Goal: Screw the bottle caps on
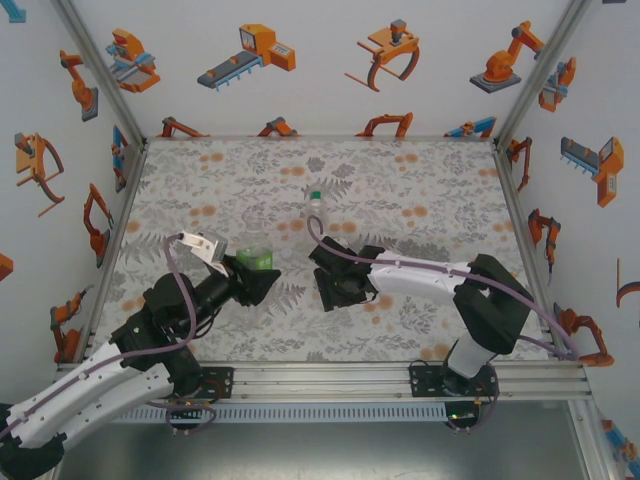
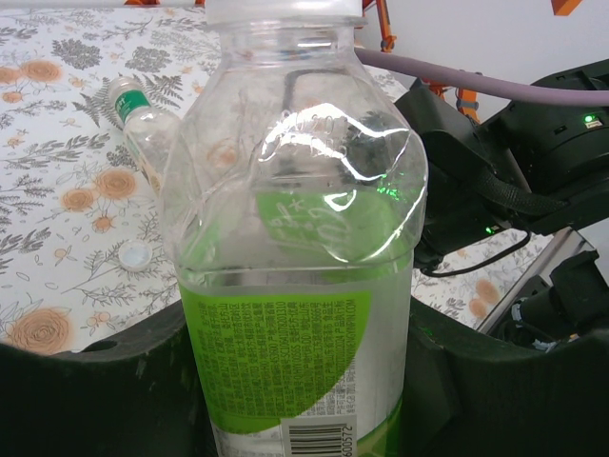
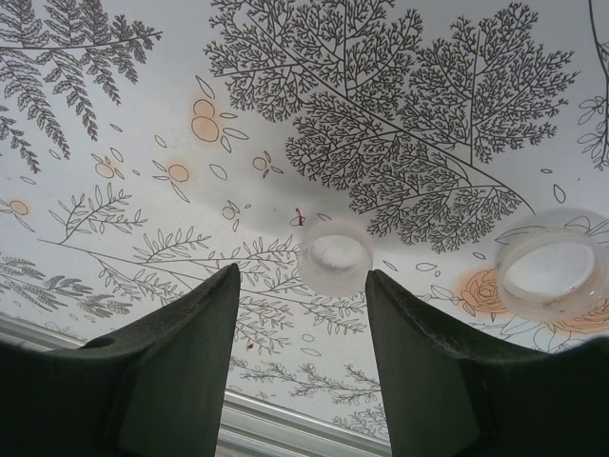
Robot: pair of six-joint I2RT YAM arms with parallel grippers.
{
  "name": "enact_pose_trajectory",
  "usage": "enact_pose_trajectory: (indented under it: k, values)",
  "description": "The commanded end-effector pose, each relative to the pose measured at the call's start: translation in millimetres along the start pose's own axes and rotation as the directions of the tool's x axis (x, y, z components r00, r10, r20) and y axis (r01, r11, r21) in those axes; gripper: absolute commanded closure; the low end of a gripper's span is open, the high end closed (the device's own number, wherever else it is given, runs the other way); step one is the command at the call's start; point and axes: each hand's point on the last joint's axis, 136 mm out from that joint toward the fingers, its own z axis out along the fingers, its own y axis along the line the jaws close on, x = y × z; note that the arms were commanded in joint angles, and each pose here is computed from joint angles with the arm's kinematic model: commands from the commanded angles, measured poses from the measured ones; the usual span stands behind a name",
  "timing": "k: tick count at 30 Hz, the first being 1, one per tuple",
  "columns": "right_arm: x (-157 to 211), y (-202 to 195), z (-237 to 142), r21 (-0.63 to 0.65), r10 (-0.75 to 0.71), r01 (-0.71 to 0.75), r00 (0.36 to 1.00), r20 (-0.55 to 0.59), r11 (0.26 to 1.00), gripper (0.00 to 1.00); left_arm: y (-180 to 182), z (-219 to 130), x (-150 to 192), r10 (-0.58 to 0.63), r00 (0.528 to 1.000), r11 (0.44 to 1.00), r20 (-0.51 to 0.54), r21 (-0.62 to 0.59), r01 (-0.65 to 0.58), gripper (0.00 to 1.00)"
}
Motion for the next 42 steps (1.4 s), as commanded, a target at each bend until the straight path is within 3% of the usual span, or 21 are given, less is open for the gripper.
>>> enact_pose_trajectory:
  k: [1,21,42]
  values:
    - [4,-5,4,0.021,0.004,-0.003,1.0,-0.016,1.0,0.47,-4,-5,-17,-0.004,0.999,1.0,0.042,0.008,0.003,1.0]
    - [11,-7,17,0.027,0.005,-0.004,0.999,-0.046,1.0,0.48,-4,-2,-17,0.0,0.999,1.0,0.037,0.006,0.0,1.0]
    - [18,-8,23,0.016,0.02,-0.019,0.998,-0.054,1.0,0.6,-9,7,-15,0.005,1.0,1.0,0.017,0.017,-0.005,1.0]
